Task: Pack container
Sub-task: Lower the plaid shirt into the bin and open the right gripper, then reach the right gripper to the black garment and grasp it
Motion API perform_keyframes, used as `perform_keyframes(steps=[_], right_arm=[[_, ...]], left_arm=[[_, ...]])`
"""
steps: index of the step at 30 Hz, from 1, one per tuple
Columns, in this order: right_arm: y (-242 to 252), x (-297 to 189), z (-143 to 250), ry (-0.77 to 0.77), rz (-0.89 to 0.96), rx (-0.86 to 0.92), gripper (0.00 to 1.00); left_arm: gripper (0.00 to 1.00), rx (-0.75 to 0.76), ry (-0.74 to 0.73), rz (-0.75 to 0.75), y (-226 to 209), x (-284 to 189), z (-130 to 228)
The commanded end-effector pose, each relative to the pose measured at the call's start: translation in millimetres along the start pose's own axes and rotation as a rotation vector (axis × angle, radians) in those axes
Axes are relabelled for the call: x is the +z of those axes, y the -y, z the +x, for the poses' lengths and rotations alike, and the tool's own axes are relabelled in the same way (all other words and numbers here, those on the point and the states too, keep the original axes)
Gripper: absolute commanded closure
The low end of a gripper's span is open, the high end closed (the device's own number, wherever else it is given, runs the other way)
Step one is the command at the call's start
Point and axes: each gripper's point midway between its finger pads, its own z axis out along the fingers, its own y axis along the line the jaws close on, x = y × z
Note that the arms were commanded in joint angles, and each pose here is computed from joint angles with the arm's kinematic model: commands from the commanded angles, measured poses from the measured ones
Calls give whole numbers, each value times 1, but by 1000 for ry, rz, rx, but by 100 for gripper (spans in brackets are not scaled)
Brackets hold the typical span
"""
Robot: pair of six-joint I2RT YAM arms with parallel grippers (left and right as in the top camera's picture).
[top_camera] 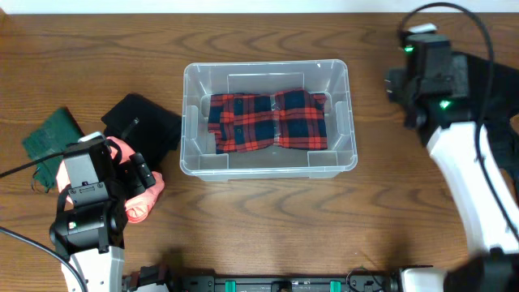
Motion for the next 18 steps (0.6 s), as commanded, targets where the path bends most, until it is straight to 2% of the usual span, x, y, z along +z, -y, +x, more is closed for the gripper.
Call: perform_keyframes(steps=[1, 6, 10, 18], right_arm=[[4, 55, 54, -193, -34, 28, 1], [9, 113, 107, -359, -14, 47, 1], [15, 151, 135, -416, -1, 24, 1], [33, 192, 173, -466, 46, 86, 1]], left_arm=[[2, -17, 20, 21, 3, -6, -8], [2, -18, 26, 22, 3, -6, -9], [2, -18, 28, 22, 3, -6, -10], [2, -19, 32, 23, 3, -6, -11]])
